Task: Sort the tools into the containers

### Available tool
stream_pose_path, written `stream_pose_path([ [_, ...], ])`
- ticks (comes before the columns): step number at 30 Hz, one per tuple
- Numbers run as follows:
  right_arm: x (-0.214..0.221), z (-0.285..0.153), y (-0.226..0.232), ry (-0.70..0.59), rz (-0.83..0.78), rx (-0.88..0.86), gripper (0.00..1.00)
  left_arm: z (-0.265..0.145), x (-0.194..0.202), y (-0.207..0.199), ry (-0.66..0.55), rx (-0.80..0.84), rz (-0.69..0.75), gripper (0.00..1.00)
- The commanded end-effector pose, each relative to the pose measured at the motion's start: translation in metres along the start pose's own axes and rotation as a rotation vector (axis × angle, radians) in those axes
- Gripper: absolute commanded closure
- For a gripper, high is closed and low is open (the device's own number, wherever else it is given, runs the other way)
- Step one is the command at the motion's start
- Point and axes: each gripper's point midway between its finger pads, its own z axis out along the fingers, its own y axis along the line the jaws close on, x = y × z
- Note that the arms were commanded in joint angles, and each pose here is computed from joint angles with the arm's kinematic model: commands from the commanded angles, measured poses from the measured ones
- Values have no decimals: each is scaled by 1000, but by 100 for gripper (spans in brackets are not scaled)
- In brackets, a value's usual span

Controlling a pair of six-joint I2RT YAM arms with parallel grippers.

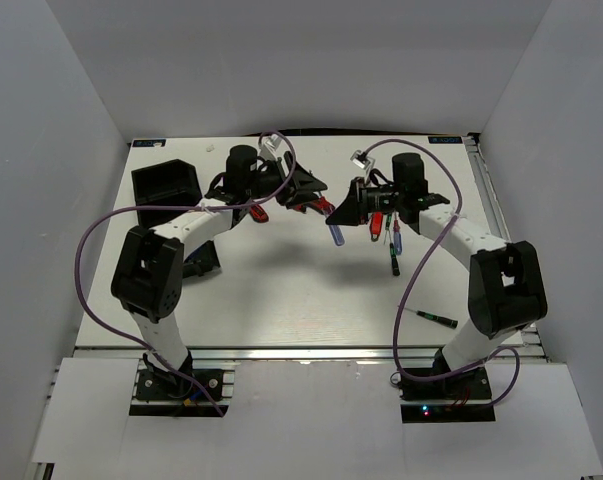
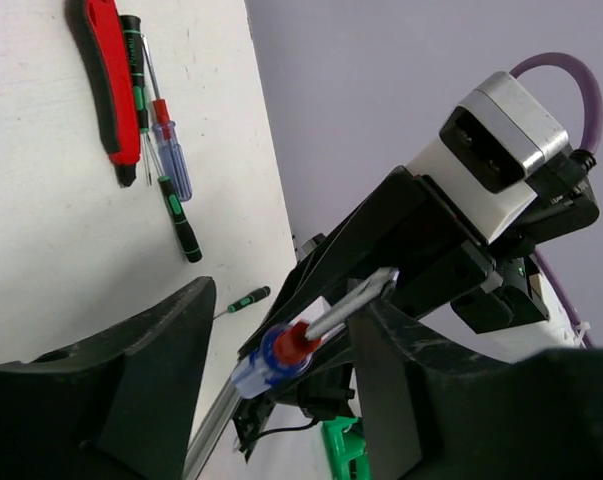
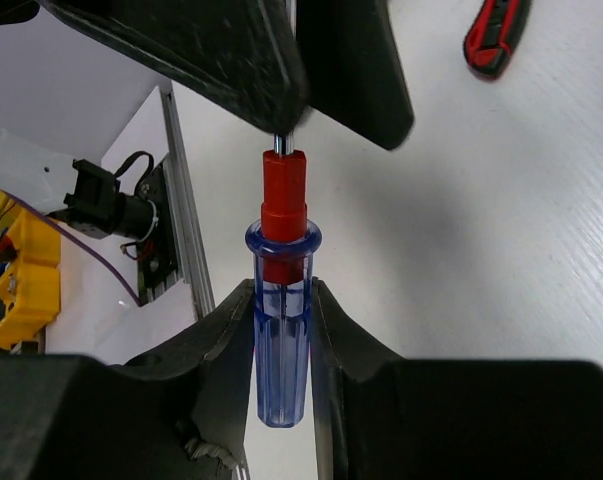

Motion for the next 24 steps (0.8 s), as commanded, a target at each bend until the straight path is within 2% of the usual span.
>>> stream_pose_path([
  [1, -28, 10, 19, -41, -95, -59, 100, -1, -5, -32, -2, 69, 77, 36],
  [4, -31, 13, 19, -41, -95, -63, 100, -1, -4, -32, 6, 74, 87, 49],
  [5, -31, 14, 19, -41, -95, -63, 100, -1, -3, -32, 9, 77, 94, 59],
  [7, -31, 14, 18, -41, -95, -63, 100, -1, -2, -33, 21, 84, 100, 72],
  [8, -31, 14, 18, -41, -97, -62, 100, 0, -1, -33, 27, 87, 102, 86],
  [9, -30, 14, 18, -40, -96, -61, 97, 0, 0, -33, 36, 91, 108, 92],
  [11, -29, 13, 17, -40, -96, -56, 81, -1, 3, -32, 50, 94, 113, 99],
  [12, -29, 14, 18, -37, -100, -57, 63, -2, 3, -30, 49, 83, 126, 100],
  [15, -28, 12, 18, -32, -123, -55, 33, -7, 0, -22, 45, 22, 140, 100],
  [17, -27, 10, 19, -29, -164, -53, 28, -17, -13, -14, 11, -30, 201, 100],
  [18, -27, 9, 20, -26, -180, -55, 26, -25, -15, -5, 15, -87, 173, 100],
  [20, -22, 5, 23, -9, -242, -70, 24, -49, -43, 16, -52, -182, 216, 100],
  [21, -18, 4, 23, -1, -260, -74, 24, -65, -47, 23, -63, -241, 194, 100],
  [22, -11, 1, 26, 19, -253, -77, 24, -90, -69, 37, -121, -298, 195, 100],
  [24, -7, -4, 23, 27, -318, -71, 24, -128, -88, 51, -200, -417, 190, 100],
])
